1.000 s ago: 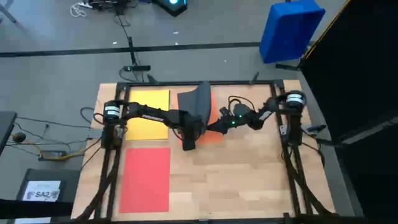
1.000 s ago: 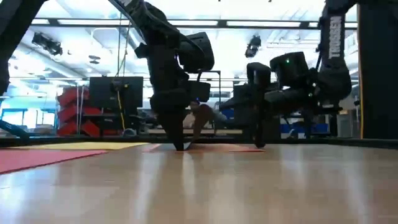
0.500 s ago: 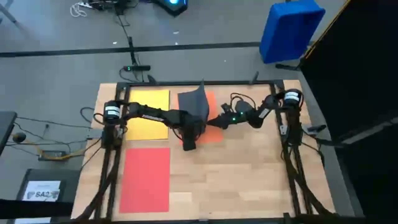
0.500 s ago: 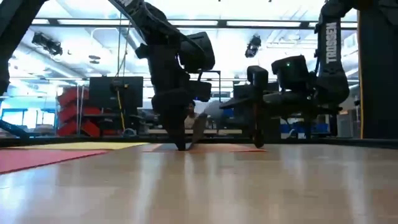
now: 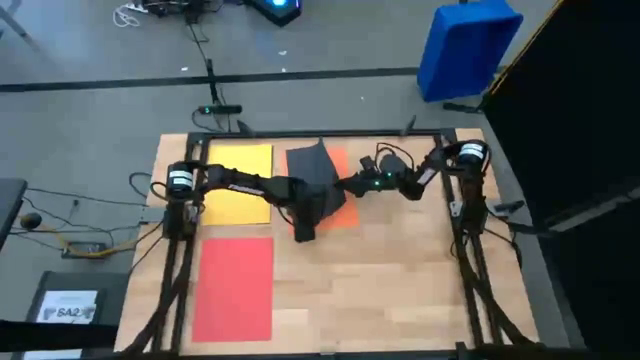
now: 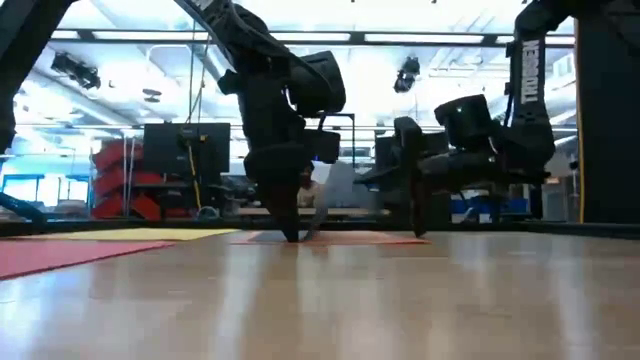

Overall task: Organize paper
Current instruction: Put the black paper to the top right of the table

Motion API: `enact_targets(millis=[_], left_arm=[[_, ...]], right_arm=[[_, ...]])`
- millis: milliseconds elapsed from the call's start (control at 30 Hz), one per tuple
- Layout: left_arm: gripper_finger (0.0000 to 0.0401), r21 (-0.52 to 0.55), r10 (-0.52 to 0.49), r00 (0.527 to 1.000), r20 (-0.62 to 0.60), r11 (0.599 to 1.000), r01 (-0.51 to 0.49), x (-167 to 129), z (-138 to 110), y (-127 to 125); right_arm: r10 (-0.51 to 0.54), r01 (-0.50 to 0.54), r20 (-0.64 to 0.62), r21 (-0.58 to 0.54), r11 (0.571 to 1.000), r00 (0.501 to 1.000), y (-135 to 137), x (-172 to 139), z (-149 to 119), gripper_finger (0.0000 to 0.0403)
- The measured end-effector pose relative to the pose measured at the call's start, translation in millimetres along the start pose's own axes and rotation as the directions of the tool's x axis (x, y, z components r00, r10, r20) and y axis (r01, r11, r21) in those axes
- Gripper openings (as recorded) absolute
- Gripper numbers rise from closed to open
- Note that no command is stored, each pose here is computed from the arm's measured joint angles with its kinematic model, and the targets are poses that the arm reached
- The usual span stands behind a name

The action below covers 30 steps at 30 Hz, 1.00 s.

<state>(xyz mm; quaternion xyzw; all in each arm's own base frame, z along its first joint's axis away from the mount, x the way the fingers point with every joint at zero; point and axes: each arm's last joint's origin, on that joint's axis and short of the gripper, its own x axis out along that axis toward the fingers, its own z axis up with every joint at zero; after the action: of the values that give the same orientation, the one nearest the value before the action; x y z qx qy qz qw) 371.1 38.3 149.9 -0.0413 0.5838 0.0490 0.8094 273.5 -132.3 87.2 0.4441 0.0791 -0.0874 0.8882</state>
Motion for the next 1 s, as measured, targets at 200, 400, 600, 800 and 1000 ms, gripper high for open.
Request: enact_targets(millis=[200, 400, 600, 800, 1000], left_arm=[[0.0183, 0.0, 0.002, 1.0, 0.0, 1.0, -0.002, 0, 0, 0], [0.0183, -0.001, 0.0, 1.0, -0.019, 1.0, -0.001, 0, -1, 0], [0.0183, -0.002, 0.001, 0.999, -0.052, 1.0, -0.002, -1, -5, 0], [0.0183, -0.002, 0.002, 0.998, -0.069, 1.0, -0.002, -1, -6, 0], [0.0183, -0.001, 0.002, 0.996, -0.094, 1.0, -0.002, -2, -9, 0]], right_arm=[[0.075, -0.075, -0.078, -0.008, 0.997, 0.994, 6, 14, 9, 0.0154], [0.18, -0.174, -0.182, 0.049, 0.984, 0.967, 11, 18, 8, 0.0136], [0.234, -0.225, -0.232, 0.064, 0.972, 0.944, 14, 17, 6, 0.0109], [0.251, -0.234, -0.243, 0.098, 0.967, 0.937, 14, 17, 6, 0.0092], [0.26, -0.236, -0.236, 0.127, 0.963, 0.936, 16, 17, 7, 0.0084]])
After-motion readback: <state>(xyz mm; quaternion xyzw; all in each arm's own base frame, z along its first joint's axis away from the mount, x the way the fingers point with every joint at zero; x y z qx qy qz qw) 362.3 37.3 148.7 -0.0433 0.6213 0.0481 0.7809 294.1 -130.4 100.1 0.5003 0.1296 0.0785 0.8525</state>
